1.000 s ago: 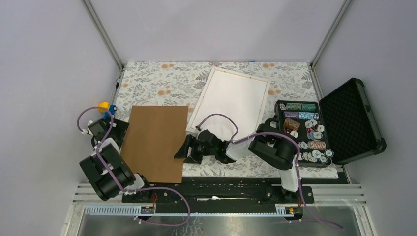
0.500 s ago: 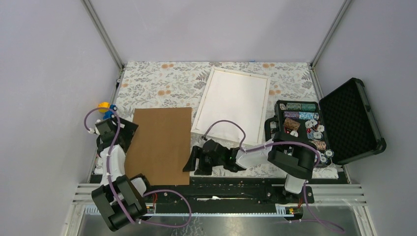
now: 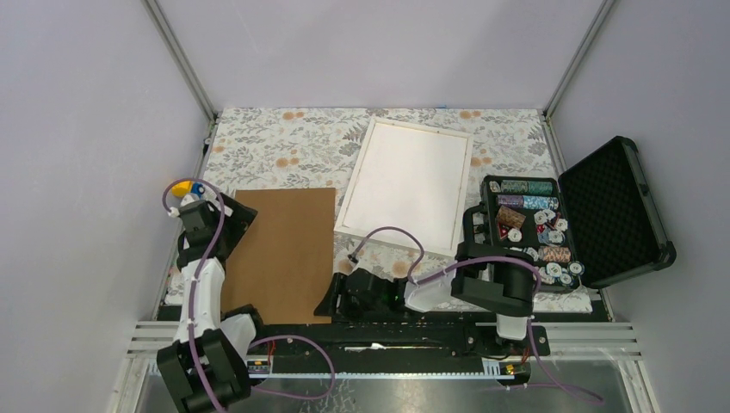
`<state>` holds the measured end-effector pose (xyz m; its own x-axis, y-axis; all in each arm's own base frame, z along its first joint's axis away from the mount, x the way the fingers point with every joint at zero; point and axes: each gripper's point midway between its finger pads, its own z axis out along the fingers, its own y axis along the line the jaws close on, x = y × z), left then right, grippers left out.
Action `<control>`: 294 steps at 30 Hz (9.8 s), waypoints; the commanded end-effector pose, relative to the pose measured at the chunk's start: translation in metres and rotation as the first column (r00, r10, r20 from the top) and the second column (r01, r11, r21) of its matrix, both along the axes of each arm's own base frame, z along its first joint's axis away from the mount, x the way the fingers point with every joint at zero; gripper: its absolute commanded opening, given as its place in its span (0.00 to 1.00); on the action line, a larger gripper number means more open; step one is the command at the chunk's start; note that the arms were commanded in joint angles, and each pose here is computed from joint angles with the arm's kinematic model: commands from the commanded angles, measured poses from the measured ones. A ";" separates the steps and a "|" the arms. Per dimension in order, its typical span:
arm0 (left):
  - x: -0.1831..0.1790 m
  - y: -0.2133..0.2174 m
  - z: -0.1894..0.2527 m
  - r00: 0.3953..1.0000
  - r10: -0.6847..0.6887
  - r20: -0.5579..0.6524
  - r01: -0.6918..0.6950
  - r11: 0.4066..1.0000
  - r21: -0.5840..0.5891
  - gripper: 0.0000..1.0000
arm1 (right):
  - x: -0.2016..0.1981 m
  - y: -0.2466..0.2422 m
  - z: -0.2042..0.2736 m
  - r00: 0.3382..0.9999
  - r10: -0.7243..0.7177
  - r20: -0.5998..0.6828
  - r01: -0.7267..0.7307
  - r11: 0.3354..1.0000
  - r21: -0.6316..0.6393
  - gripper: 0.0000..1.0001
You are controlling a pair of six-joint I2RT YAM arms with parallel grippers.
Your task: Put the photo into the frame
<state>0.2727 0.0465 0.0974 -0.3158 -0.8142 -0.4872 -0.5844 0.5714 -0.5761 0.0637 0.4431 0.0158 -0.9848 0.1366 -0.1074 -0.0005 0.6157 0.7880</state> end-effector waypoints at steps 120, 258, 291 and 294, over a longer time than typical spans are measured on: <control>0.150 -0.268 -0.011 0.683 -0.718 0.134 0.718 0.625 -0.306 0.98 | 0.320 -0.306 0.148 0.861 -0.422 0.285 0.295 0.869 0.396 0.00; 0.150 -0.249 -0.048 0.673 -0.739 0.047 0.707 0.623 -0.335 0.97 | 0.444 -0.313 0.037 0.898 -0.319 0.302 0.386 0.902 -0.192 0.68; 0.032 -0.200 -0.009 0.792 -0.542 -0.281 0.498 0.840 -0.218 0.99 | 0.527 -0.229 0.034 0.865 0.060 0.499 0.117 0.942 -0.315 0.76; -0.006 -0.221 -0.007 0.777 -0.580 -0.245 0.514 0.809 -0.284 0.99 | 0.527 -0.226 0.027 0.869 0.069 0.490 0.104 0.942 -0.318 0.76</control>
